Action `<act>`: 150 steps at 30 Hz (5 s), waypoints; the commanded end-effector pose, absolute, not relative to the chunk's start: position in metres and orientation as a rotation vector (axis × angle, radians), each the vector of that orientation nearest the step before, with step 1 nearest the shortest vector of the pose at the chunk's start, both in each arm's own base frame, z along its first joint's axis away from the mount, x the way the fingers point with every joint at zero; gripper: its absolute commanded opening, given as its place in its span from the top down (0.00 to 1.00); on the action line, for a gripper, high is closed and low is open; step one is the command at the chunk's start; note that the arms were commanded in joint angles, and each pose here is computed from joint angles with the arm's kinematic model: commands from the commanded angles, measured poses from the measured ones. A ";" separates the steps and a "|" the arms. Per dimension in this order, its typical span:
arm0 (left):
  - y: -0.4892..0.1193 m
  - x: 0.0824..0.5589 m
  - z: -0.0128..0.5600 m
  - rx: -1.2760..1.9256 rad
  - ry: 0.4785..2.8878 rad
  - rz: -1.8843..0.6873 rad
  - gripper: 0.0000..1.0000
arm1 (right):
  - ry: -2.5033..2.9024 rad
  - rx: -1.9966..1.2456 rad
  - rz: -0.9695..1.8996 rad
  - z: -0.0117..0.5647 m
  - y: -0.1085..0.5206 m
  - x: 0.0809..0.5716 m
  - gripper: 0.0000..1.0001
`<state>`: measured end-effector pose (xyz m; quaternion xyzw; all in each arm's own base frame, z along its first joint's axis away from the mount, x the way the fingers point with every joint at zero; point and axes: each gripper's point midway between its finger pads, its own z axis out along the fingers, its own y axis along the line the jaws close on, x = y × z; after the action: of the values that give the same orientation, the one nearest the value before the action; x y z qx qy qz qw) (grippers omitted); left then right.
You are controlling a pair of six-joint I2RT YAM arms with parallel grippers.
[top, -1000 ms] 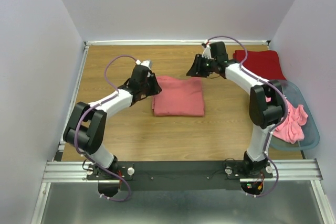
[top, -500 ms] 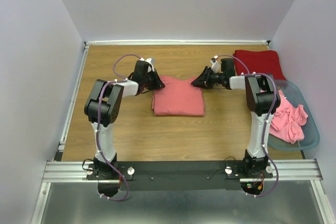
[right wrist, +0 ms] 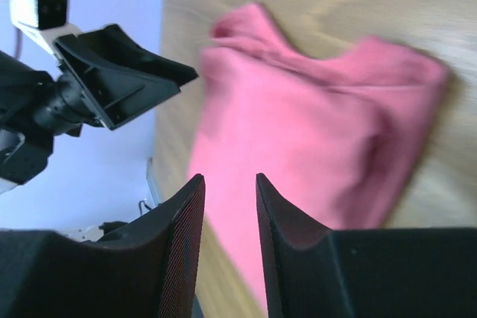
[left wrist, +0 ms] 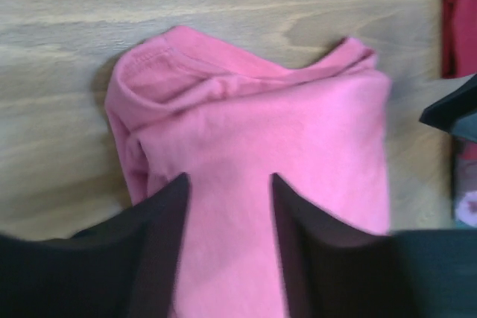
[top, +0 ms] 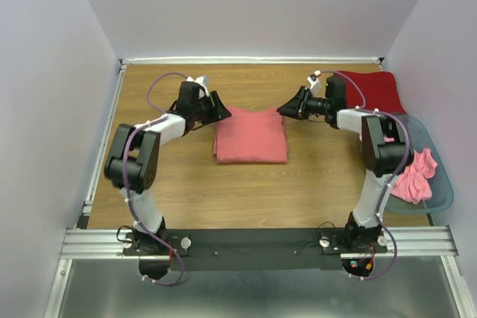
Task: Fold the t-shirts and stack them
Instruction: Fold the tshirt, then neatly place the folded tshirt to the corner
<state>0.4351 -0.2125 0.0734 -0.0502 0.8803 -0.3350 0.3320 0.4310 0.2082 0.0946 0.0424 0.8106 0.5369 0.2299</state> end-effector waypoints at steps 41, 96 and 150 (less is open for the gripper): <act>-0.253 0.301 0.171 0.105 2.181 -0.431 0.25 | 2.431 0.288 0.453 0.142 0.088 0.320 0.09; -0.399 0.277 0.023 0.565 2.219 0.066 0.45 | 2.600 0.443 0.303 0.095 0.067 0.304 0.00; -0.402 0.278 0.020 0.578 2.252 -0.118 1.00 | 2.611 0.478 0.658 0.089 0.097 0.325 0.00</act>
<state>0.2845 -0.4167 0.0247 0.2390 0.8733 -0.0241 0.4239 0.3068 0.0618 0.0779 0.1964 0.9488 0.1308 0.2098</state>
